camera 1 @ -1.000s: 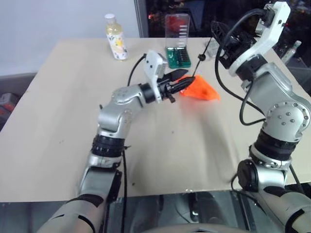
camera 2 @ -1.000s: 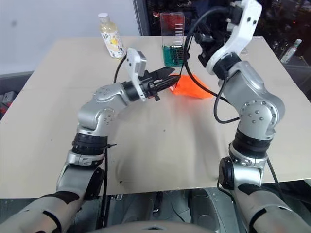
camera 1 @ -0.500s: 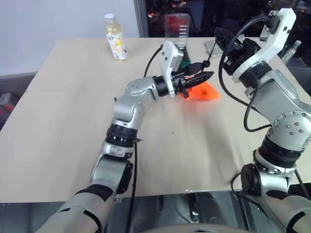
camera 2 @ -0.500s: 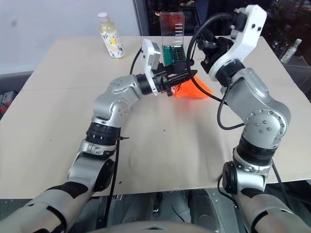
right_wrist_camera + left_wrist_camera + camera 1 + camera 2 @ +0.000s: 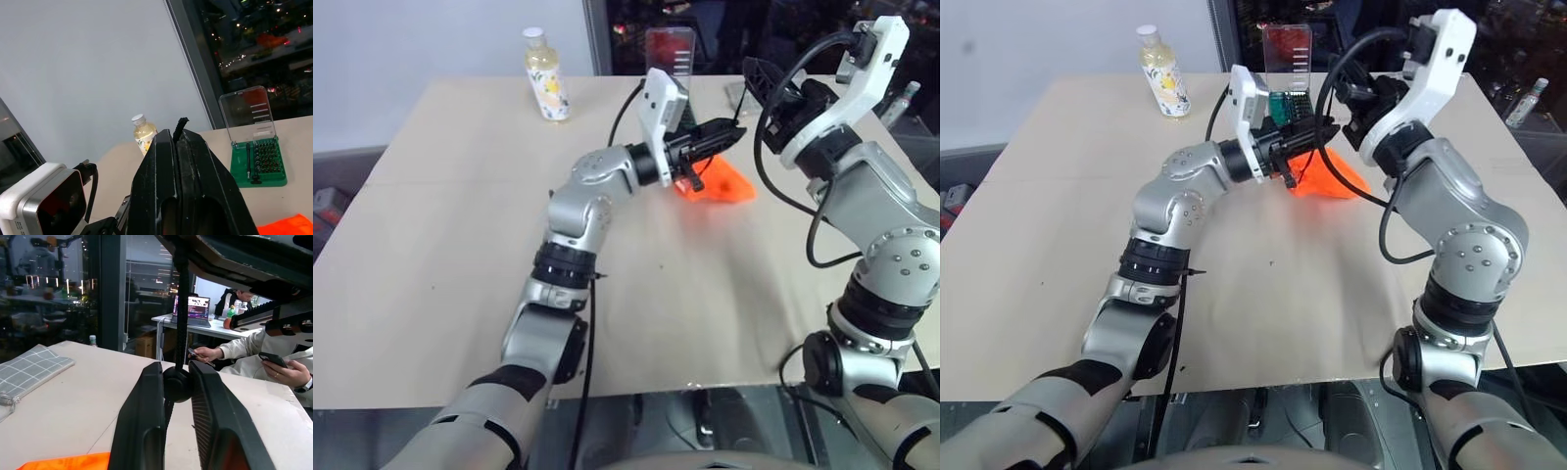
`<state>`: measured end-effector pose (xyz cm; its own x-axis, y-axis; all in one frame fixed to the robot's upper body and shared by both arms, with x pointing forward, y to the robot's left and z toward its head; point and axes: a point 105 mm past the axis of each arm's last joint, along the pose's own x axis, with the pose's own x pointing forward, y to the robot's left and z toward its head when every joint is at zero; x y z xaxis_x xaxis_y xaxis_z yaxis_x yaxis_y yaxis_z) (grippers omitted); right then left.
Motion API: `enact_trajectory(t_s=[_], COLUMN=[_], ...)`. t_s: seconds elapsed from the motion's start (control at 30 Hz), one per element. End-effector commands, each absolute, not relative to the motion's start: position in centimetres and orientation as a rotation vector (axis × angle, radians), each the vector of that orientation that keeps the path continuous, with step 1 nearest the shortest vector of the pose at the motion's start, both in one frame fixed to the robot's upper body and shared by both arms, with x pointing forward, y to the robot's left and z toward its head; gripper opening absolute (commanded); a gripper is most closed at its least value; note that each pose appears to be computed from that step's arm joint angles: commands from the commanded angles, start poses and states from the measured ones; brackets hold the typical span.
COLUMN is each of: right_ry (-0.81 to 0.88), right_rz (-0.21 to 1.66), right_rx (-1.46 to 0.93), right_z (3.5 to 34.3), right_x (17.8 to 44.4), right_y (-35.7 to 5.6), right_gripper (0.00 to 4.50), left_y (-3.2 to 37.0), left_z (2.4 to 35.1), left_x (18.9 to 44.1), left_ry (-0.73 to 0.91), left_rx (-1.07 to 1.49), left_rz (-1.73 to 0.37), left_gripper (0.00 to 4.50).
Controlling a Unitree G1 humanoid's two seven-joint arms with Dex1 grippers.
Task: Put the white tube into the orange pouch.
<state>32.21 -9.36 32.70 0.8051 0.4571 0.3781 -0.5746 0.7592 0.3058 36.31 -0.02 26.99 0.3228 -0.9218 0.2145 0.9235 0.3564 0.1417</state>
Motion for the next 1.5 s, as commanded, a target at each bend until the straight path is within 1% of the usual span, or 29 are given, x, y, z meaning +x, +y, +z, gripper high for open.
enact_trajectory(t_s=[0.03,0.13,0.27,0.37,0.43,0.5,0.53,0.63,0.7,0.8,0.87,0.93,1.0,1.07,1.1,1.17,1.2,1.23,1.3,1.33,1.4,1.5], right_ry=[-0.357,-0.385,-0.527,-0.603,-0.641,-0.677,-0.687,-0.722,-0.741,-0.768,-0.789,-0.802,-0.8,-0.768,-0.742,-0.66,-0.619,-0.58,-0.499,-0.436,-0.36,-0.305], right_rz=[0.586,0.575,0.516,0.5,0.494,0.499,0.503,0.524,0.526,0.515,0.494,0.48,0.461,0.425,0.405,0.335,0.301,0.27,0.222,0.186,0.132,0.08], right_rx=[0.423,0.428,0.474,0.498,0.511,0.504,0.496,0.415,0.384,0.362,0.356,0.359,0.358,0.365,0.371,0.361,0.357,0.361,0.325,0.3,0.248,0.215], right_z=[34.0,34.6,38.3,40.4,41.5,42.8,43.3,45.9,47.0,47.9,48.2,48.3,47.6,45.9,44.8,41.0,39.3,37.7,34.6,32.2,29.5,27.4], right_x=[31.2,31.2,31.5,31.5,31.5,31.6,31.8,33.4,34.3,35.1,35.3,35.2,35.0,34.8,34.7,34.6,34.5,34.4,33.9,33.4,32.5,31.6], right_y=[-9.5,-9.9,-12.6,-13.7,-14.3,-14.7,-14.8,-15.3,-15.7,-16.4,-17.1,-17.7,-18.3,-19.2,-19.5,-20.4,-20.8,-21.2,-21.4,-21.6,-22.0,-23.0], right_gripper=[0.0,0.0,0.0,0.0,0.0,0.0,0.0,0.0,0.0,0.0,0.0,0.0,0.0,0.0,0.0,0.0,0.0,0.0,0.0,0.0,0.0,0.0], left_y=[0.2,0.8,3.2,4.4,4.9,5.6,5.8,7.4,8.8,10.3,11.0,11.0,9.6,7.0,5.7,2.9,1.8,0.9,-0.7,-2.0,-3.7,-4.9], left_z=[27.6,26.1,21.8,19.6,18.6,18.6,19.2,26.0,29.1,32.3,34.6,35.9,35.8,33.2,31.3,25.2,22.6,20.6,17.4,15.7,13.9,13.4], left_x=[36.4,36.9,38.5,39.3,39.7,40.9,41.4,44.5,45.8,46.5,46.4,46.1,45.6,45.0,44.5,43.3,42.3,41.3,39.8,38.9,37.9,37.4], left_ry=[-0.313,-0.276,-0.167,-0.114,-0.094,-0.101,-0.117,-0.252,-0.3,-0.355,-0.408,-0.442,-0.425,-0.35,-0.308,-0.139,-0.083,-0.046,0.03,0.052,0.077,0.042], left_rx=[0.013,0.029,0.058,0.078,0.092,0.099,0.073,-0.021,-0.047,-0.031,-0.018,0.001,0.024,0.105,0.15,0.194,0.234,0.267,0.246,0.246,0.24,0.258], left_rz=[-1.197,-1.168,-1.038,-0.964,-0.925,-0.836,-0.808,-0.662,-0.588,-0.525,-0.503,-0.518,-0.613,-0.75,-0.817,-0.947,-1.002,-1.049,-1.101,-1.126,-1.15,-1.17], left_gripper=[0.21,0.21,0.21,0.21,0.21,0.21,0.21,0.21,0.21,0.21,0.21,0.21,0.21,0.21,0.21,0.21,0.21,0.21,0.21,0.21,0.21,0.21])
